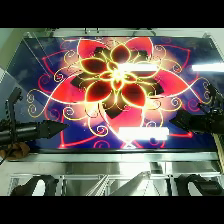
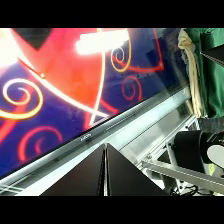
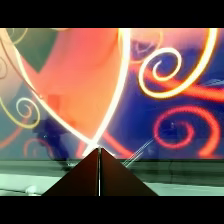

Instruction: Fold the shirts.

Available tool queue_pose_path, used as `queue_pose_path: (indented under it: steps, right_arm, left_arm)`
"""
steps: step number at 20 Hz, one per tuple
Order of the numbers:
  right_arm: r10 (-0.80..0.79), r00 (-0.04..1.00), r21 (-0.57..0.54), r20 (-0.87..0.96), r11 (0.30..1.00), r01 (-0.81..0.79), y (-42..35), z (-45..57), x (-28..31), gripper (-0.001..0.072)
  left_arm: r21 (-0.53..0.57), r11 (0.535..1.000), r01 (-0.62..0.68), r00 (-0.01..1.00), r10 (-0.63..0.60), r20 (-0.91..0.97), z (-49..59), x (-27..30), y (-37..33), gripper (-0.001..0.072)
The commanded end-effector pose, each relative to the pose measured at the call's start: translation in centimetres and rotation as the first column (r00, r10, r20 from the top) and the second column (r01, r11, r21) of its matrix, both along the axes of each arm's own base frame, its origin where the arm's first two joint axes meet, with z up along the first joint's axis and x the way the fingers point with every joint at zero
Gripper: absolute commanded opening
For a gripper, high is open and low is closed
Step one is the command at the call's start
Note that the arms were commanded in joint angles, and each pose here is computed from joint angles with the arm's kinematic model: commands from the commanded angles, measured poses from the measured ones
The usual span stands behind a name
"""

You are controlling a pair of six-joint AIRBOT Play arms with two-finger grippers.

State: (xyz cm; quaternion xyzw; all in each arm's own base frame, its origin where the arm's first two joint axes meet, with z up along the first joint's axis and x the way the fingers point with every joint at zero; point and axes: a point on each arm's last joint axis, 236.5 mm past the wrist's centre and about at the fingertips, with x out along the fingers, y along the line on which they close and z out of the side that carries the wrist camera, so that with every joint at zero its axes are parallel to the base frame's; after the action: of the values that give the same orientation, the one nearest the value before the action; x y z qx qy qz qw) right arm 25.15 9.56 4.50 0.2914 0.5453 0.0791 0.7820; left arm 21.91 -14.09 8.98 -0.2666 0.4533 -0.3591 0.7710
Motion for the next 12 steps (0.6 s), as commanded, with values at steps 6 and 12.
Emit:
queue_pose_path:
  steps: [6,12]
  right_arm:
    - [0.0,1.0,0.0,0.0,1.0,0.0,0.0,0.0,0.0,0.0019]
    - [0.0,1.0,0.0,0.001,1.0,0.0,0.0,0.0,0.0,0.0019]
  left_arm:
    - [0.013,0.999,-0.05,0.998,0.05,0.026,0.0,1.2,0.6,0.0343]
    - [0.153,0.957,-0.247,0.969,0.248,0.015,-1.2,4.2,4.6,0.0718]
